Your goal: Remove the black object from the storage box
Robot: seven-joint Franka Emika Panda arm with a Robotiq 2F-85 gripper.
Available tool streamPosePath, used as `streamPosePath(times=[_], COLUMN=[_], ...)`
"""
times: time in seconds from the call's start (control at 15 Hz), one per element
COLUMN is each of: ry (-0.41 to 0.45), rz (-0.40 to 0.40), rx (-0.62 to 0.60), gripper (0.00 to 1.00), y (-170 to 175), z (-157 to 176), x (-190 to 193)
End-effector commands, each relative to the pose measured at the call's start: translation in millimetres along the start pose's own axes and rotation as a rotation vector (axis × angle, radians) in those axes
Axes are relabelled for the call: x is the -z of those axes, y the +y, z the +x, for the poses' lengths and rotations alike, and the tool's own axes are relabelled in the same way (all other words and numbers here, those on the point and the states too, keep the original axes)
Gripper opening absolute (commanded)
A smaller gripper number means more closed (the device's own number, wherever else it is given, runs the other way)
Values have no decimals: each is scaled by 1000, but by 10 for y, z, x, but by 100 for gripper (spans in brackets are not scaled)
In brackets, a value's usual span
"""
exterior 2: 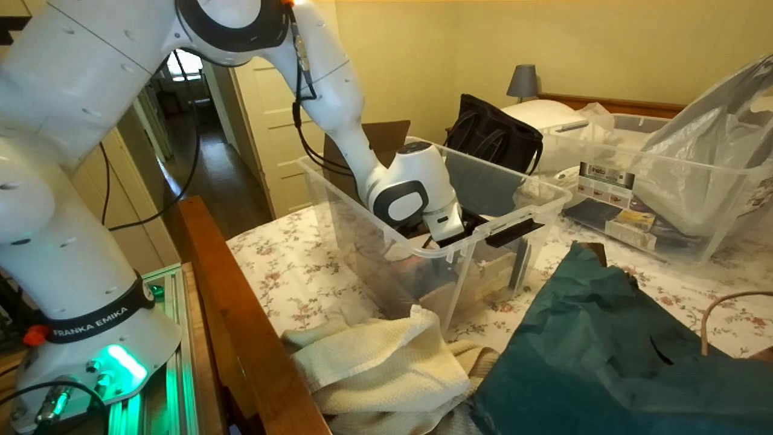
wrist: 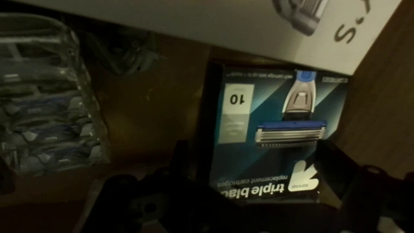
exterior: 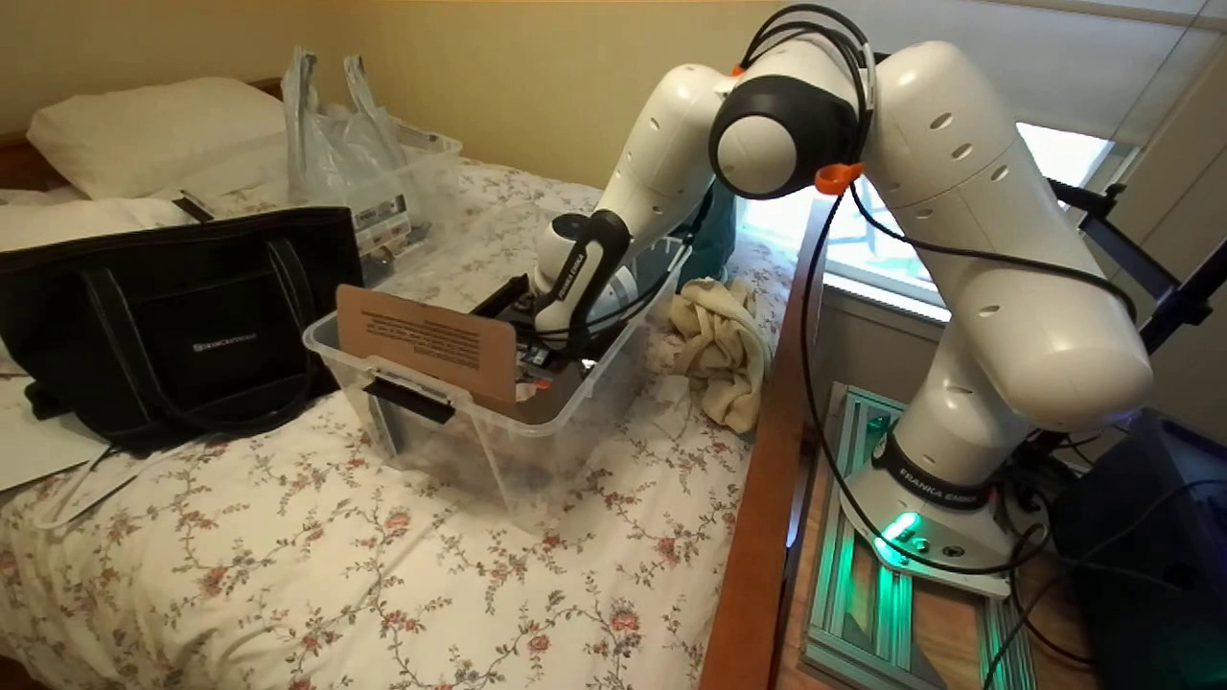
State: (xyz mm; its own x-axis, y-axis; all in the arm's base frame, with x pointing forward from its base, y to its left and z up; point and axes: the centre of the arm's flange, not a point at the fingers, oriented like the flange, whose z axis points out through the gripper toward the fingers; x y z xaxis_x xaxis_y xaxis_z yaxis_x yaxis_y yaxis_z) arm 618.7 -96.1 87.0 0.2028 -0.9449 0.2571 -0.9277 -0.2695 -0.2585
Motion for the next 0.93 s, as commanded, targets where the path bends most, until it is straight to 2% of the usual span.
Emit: streamPosePath(times=[0.0, 0.33, 0.4, 0.47, 0.87], ry=[17, 33, 31, 29, 45], rz=[60, 115, 121, 126, 174], rx=[-24, -52, -55, -62, -117], gripper=[100, 100, 92, 74, 38], y=[-38, -35, -33, -27, 6], z=[-10, -44, -40, -31, 57], x=[-188, -306, -311, -312, -188])
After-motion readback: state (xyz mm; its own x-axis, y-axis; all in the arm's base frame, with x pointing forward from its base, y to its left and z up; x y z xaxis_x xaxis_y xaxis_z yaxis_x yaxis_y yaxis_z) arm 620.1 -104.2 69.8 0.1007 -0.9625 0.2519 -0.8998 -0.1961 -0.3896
